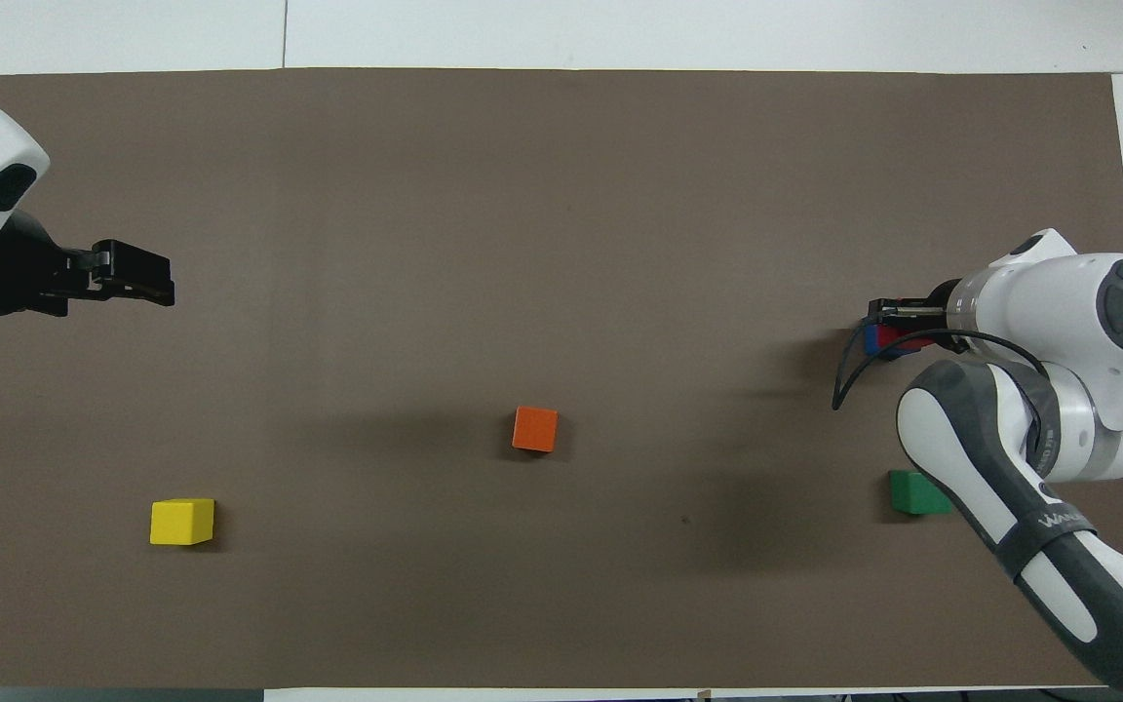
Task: Transfer red block to right arm and stack on blue block
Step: 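Lower the red cube onto the blue cube with the right gripper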
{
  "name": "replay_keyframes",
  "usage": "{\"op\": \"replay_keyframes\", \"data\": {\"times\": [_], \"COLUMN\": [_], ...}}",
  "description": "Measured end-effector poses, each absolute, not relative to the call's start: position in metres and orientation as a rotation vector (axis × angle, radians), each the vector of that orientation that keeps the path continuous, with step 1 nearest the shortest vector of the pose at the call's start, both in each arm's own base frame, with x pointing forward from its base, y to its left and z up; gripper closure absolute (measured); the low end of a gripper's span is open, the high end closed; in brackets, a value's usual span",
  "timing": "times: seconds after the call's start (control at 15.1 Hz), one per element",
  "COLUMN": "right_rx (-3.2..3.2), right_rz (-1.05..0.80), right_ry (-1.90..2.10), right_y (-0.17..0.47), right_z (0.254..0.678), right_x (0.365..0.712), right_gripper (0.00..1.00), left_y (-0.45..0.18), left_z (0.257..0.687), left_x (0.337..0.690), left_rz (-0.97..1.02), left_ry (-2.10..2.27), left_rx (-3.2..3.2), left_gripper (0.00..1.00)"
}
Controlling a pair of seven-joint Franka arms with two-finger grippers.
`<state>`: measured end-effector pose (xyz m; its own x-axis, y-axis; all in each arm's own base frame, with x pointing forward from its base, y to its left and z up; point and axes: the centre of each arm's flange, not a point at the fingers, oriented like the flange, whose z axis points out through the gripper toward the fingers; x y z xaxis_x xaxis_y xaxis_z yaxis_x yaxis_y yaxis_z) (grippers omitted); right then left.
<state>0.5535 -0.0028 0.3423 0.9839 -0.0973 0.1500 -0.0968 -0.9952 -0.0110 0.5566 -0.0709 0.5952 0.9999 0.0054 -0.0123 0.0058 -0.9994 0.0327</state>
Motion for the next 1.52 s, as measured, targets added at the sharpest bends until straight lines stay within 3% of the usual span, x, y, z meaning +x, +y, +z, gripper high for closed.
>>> {"op": "replay_keyframes", "data": {"times": [0.53,0.66,0.93,0.99,1.32,1.52], "right_rx": [-3.123,-3.121,-3.119,-3.119,-3.116,-3.124], "right_rz": [-0.255,-0.271,-0.289,-0.29,-0.301,-0.214], "right_ry": [0.155,0.165,0.172,0.172,0.166,0.153], "right_y": [-0.004,-0.007,-0.01,-0.01,-0.007,-0.004], "right_z": [0.342,0.343,0.345,0.345,0.36,0.419], "right_x": [0.554,0.555,0.556,0.556,0.562,0.581], "right_gripper": [0.44,0.4,0.04,0.0,0.0,0.0], "left_y": [-0.071,-0.069,-0.066,-0.066,-0.065,-0.062], "left_z": [0.596,0.597,0.601,0.602,0.605,0.605], "left_x": [0.556,0.556,0.555,0.554,0.552,0.552], "left_rz": [-0.021,-0.018,-0.006,-0.005,-0.005,-0.008], "left_ry": [0.009,0.013,0.021,0.02,0.025,0.031], "left_rx": [3.109,3.109,3.108,3.108,3.109,3.109], "left_gripper": [0.0,0.0,0.0,0.0,0.0,0.0]}}
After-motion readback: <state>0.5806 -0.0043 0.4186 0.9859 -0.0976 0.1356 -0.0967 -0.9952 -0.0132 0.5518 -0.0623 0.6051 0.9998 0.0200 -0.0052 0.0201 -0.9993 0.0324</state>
